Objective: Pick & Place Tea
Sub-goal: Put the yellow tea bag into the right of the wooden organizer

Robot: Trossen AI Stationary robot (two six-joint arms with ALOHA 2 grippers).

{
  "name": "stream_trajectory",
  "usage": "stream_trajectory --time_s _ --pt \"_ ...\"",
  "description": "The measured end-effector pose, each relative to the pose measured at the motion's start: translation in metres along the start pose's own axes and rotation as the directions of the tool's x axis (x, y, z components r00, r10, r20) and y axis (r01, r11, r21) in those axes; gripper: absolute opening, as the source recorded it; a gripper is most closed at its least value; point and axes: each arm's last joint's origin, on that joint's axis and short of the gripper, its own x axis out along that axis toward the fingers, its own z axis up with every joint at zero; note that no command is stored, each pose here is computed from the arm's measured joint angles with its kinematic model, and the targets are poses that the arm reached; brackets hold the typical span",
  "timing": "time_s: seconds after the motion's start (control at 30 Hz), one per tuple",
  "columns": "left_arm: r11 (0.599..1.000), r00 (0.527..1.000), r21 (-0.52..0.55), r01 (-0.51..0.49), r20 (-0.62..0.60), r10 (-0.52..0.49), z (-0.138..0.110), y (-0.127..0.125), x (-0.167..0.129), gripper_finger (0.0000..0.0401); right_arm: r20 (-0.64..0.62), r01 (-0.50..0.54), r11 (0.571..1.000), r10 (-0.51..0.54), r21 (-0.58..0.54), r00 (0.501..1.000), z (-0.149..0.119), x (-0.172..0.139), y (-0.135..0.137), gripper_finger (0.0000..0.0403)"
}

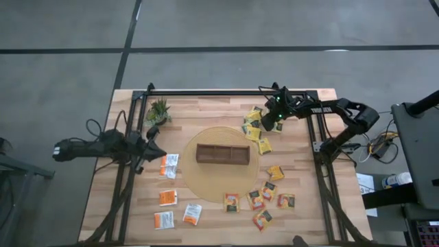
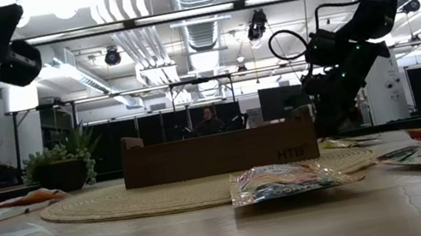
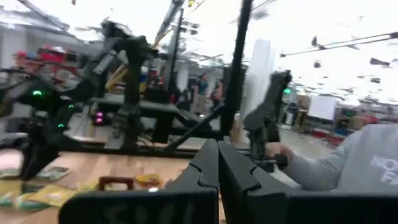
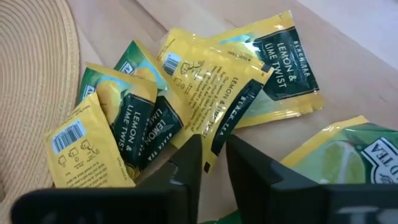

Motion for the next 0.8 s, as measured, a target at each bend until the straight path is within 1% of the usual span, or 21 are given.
stream_trajectory --time_s 0.07,0.27,0.43,0.53,0.7,0.8 --pt "1.000 1.000 0.021 0.019 -0.010 -0.019 -0.001 0.000 0.000 0.0000 0.000 0.000 1.000 0.000 -0.003 1.000 0.000 0.000 0.000 0.0051" --pt "1.000 0.999 0.024 0.017 -0.029 -0.017 -0.003 0.000 0.001 0.0000 0.000 0.000 0.999 0.000 -0.041 1.000 0.000 0.000 0.000 0.0012" --pt "1.000 0.999 0.022 0.011 -0.030 -0.011 -0.003 0.000 0.001 0.0000 0.014 0.001 0.998 0.000 -0.056 1.000 0.003 -0.002 0.001 0.0008" --pt "1.000 0.999 -0.009 0.009 -0.033 -0.009 -0.003 0.000 0.001 0.0000 0.044 0.001 0.998 0.001 -0.062 0.999 0.008 -0.008 0.003 0.0008" --pt "0.999 0.999 -0.047 0.007 -0.035 -0.008 -0.004 0.001 0.001 0.0000 0.108 0.034 0.996 -0.025 -0.085 0.994 0.015 -0.026 0.009 0.0008" --pt "0.999 0.999 -0.047 0.006 -0.035 -0.008 -0.004 0.001 0.001 0.0000 0.136 0.037 0.994 -0.023 -0.100 0.990 0.016 -0.040 0.016 0.0008"
